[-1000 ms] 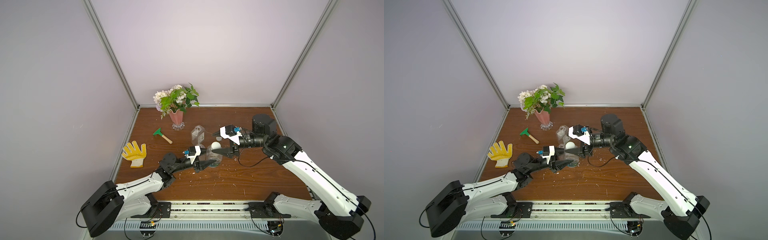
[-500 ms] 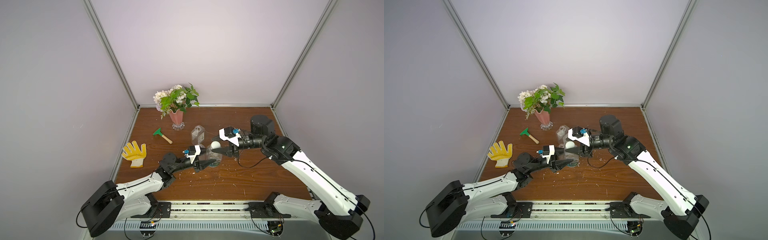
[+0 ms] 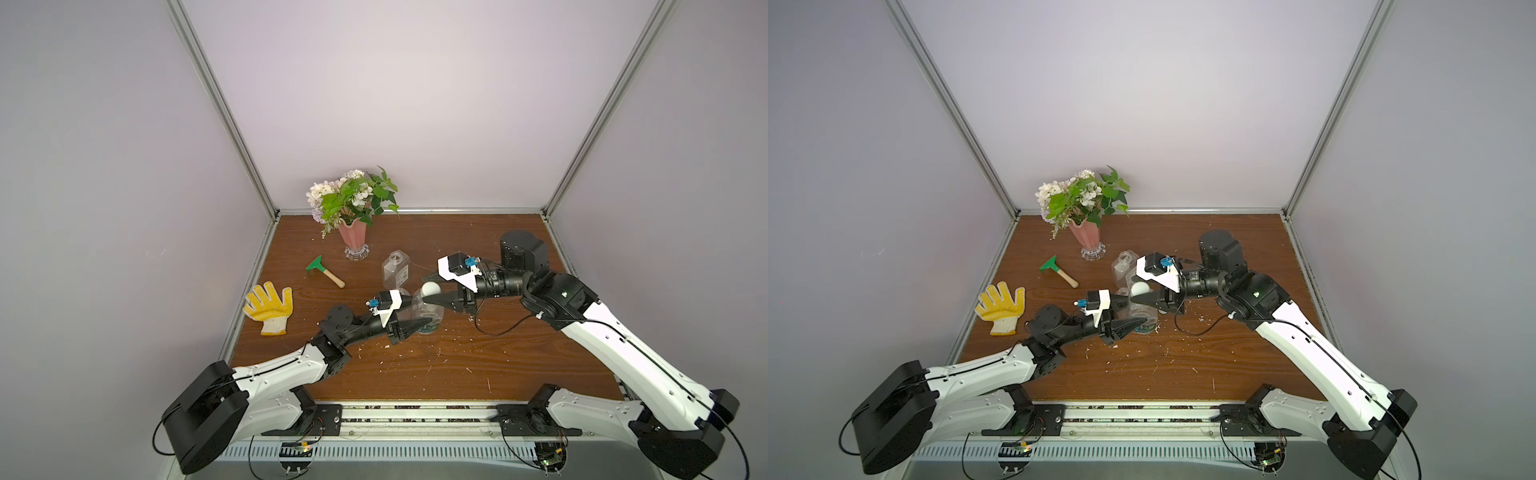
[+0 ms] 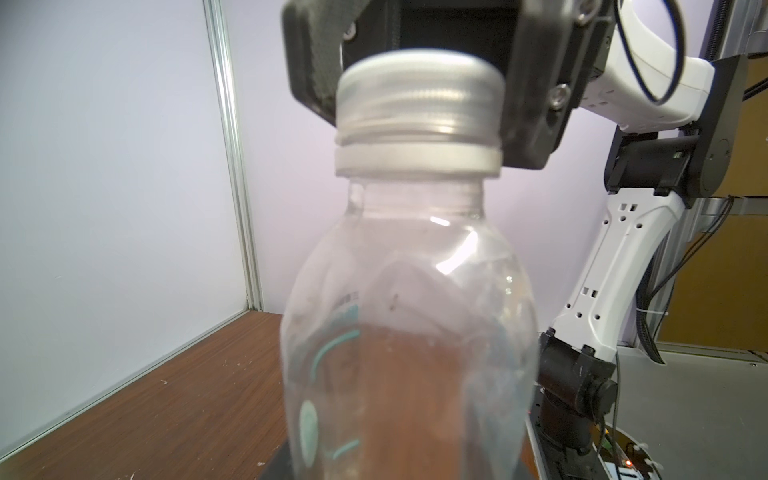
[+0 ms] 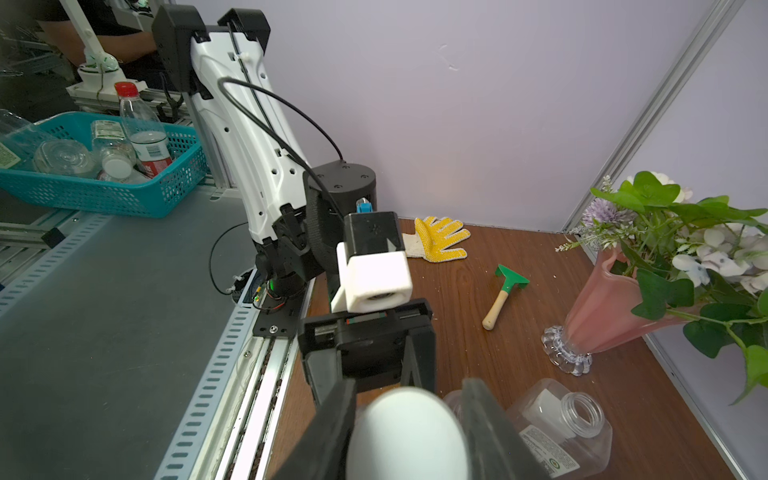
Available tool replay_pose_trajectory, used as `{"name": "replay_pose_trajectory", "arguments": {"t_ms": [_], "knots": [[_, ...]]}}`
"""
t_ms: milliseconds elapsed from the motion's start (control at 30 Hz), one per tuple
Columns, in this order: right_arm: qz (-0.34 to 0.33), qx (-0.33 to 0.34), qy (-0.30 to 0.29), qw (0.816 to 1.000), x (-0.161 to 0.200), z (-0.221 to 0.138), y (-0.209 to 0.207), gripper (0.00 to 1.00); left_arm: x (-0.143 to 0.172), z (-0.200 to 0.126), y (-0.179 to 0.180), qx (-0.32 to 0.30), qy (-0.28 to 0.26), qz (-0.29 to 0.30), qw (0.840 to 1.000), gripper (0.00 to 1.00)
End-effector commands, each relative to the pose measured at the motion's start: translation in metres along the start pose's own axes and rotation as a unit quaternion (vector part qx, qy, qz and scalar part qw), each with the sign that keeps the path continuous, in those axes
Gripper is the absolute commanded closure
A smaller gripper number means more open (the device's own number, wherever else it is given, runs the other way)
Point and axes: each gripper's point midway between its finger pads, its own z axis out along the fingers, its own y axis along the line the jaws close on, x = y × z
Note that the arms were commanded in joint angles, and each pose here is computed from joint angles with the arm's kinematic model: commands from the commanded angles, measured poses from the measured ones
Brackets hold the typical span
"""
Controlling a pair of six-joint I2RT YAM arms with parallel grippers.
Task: Screw on the bottle caps
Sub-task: Screw the bottle cap onto the plastic bottle.
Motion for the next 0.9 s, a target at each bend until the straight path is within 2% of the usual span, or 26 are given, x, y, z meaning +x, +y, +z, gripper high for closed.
{"name": "replay_pose_trajectory", "arguments": {"t_ms": [0, 167, 367, 567, 867], "knots": [[0.028, 0.023, 0.020, 0.999, 0.014, 0.005, -0.007, 0.68, -0.027, -0.001, 0.005, -0.016, -0.041, 0.033, 0.998, 0.52], [0.067, 0.076, 0.032, 0.994, 0.023, 0.009, -0.023, 0.77, -0.039, -0.001, 0.017, -0.053, -0.056, 0.050, 0.996, 0.52], [0.138, 0.181, 0.041, 0.973, 0.032, 0.013, -0.044, 0.88, -0.051, -0.002, 0.031, -0.095, -0.069, 0.069, 0.991, 0.53], [0.187, 0.268, 0.049, 0.944, 0.042, 0.015, -0.055, 0.92, -0.061, 0.002, 0.042, -0.119, -0.077, 0.081, 0.987, 0.53], [0.190, 0.370, 0.078, 0.906, 0.050, 0.028, -0.052, 0.95, -0.063, 0.006, 0.054, -0.143, -0.077, 0.078, 0.984, 0.54]]}}
